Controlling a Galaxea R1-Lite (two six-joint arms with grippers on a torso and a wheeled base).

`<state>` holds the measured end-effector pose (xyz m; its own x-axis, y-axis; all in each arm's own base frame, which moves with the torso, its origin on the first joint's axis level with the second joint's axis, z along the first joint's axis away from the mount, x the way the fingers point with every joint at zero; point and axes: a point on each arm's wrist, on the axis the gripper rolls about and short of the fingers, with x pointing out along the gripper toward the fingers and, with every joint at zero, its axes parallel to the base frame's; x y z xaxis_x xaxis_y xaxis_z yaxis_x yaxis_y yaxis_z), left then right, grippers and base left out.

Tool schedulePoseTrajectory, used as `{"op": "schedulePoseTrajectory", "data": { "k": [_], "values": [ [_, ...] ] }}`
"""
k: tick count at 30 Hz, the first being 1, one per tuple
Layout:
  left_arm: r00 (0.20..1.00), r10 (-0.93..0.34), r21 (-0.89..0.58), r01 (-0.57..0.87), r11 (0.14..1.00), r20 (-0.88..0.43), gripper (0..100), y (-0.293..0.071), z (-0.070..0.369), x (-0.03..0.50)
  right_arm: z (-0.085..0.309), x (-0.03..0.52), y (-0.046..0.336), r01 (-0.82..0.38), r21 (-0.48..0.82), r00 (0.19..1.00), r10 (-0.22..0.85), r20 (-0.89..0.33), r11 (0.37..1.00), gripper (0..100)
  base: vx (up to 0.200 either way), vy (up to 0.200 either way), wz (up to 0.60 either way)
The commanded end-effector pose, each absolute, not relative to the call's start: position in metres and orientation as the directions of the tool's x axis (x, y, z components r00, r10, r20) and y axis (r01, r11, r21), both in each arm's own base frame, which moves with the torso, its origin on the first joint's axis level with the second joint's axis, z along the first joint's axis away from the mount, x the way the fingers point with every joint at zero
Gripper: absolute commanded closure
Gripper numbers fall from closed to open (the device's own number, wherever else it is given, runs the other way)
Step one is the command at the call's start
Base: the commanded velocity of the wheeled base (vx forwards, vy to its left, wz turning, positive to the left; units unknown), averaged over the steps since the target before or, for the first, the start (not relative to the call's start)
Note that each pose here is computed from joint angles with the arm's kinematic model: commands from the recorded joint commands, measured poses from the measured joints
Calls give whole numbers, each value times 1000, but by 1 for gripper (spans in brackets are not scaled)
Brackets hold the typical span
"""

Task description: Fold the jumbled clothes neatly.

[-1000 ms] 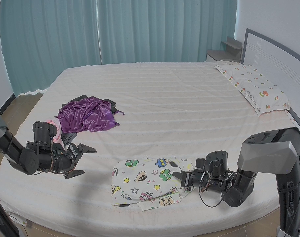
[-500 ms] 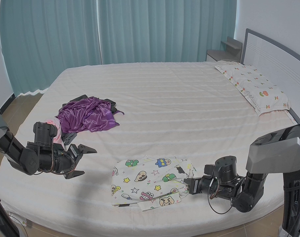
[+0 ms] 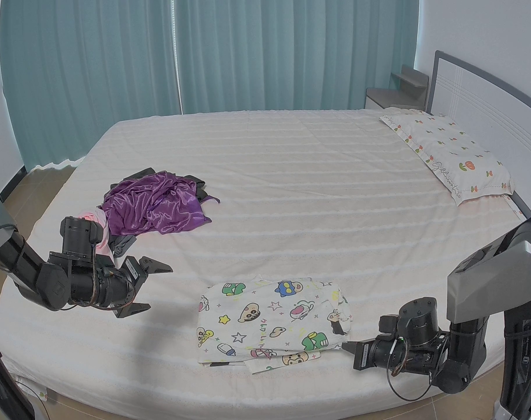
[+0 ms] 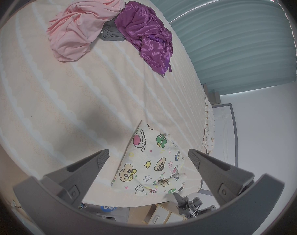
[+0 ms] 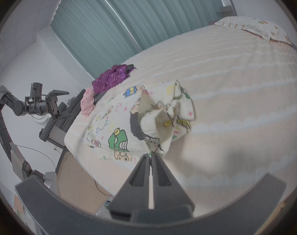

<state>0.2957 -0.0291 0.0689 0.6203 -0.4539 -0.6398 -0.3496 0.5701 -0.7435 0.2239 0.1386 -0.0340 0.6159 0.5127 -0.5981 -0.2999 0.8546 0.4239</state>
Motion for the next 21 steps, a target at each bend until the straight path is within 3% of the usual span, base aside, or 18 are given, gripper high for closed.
{"op": "schedulePoseTrajectory", "data": {
  "k": [1, 18, 19, 21],
  "values": [
    [610, -453, -737, -361, 572, -650, 0, -30, 64, 297, -41, 212, 135, -291, 410, 574, 500, -648, 865, 100, 0, 0, 0],
    [584, -453, -716, -363, 597, -674, 0, -41, 57, 296, -41, 195, 134, -302, 385, 534, 489, -690, 872, 100, 0, 0, 0],
    [578, -450, -709, -363, 605, -681, 0, -44, 55, 295, -41, 197, 134, -309, 381, 538, 491, -685, 871, 0, 0, 0, 0],
    [569, -451, -703, -366, 610, -688, 0, -47, 53, 293, -40, 200, 134, -309, 382, 550, 492, -675, 871, 0, 0, 0, 0]
  ]
}}
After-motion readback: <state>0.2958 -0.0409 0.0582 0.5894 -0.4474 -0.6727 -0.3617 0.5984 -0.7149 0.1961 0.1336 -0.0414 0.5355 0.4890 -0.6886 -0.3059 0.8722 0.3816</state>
